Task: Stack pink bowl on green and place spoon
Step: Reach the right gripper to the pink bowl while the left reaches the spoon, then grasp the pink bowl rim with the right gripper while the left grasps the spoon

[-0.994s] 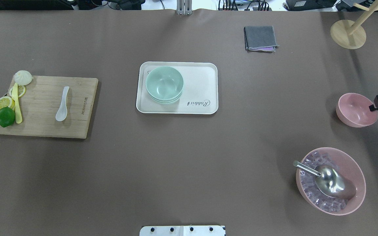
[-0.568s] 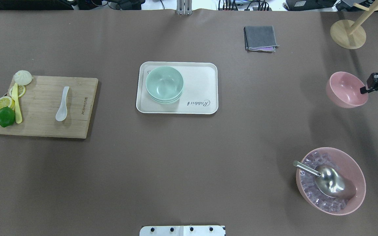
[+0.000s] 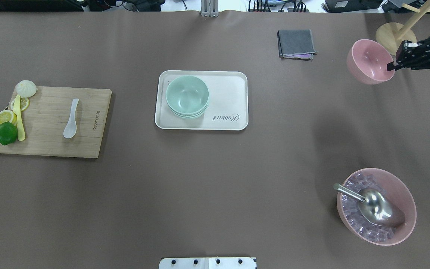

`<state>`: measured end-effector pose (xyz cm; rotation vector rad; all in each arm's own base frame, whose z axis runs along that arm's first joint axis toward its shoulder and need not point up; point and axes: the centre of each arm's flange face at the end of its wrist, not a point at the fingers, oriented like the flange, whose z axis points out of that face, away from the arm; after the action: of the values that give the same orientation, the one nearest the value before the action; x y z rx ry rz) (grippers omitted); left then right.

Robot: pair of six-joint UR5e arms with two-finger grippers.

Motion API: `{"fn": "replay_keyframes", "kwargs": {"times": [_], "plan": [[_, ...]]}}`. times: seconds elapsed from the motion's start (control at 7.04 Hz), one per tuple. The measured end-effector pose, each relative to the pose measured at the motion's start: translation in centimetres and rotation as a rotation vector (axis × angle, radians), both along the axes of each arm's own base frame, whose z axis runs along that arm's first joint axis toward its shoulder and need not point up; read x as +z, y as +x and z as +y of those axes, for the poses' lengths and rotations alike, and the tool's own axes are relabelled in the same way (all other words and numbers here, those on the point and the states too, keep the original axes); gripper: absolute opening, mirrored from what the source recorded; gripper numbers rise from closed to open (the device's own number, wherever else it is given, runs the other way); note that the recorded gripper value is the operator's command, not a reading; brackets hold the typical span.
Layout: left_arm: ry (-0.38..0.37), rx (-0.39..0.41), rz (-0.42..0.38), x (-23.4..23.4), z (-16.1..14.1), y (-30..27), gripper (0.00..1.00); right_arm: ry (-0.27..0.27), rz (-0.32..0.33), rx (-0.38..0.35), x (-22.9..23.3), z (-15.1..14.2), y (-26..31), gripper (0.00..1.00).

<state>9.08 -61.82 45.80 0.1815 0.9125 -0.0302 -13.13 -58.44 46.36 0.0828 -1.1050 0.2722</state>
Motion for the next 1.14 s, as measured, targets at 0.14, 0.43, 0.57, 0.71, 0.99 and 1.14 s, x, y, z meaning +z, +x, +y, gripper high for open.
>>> {"fn": "replay_keyframes", "kwargs": {"times": [0.14,0.43,0.57,0.71,0.99,1.14], "plan": [[-0.026,-0.017,-0.021,-1.9,-0.5,3.8,0.95,-0.002,-0.003,0.017,-1.7,-0.6,-1.1,0.00],[-0.055,-0.028,-0.084,-3.7,-0.2,11.4,0.90,-0.021,-0.009,0.055,-5.7,-1.4,-6.0,0.00],[-0.068,-0.021,-0.104,-3.5,0.6,14.4,0.90,-0.028,-0.014,0.070,-7.6,-1.4,-8.6,0.00],[-0.078,-0.015,-0.121,-3.3,1.4,16.8,0.90,-0.033,-0.022,0.082,-9.6,-1.4,-11.2,0.00],[-0.085,-0.007,-0.148,-2.4,2.5,20.6,0.89,-0.040,-0.042,0.097,-12.3,-1.2,-14.0,0.00],[-0.079,-0.005,-0.151,-1.3,2.6,21.8,0.87,-0.041,-0.049,0.098,-13.0,-1.1,-14.5,0.00]]}}
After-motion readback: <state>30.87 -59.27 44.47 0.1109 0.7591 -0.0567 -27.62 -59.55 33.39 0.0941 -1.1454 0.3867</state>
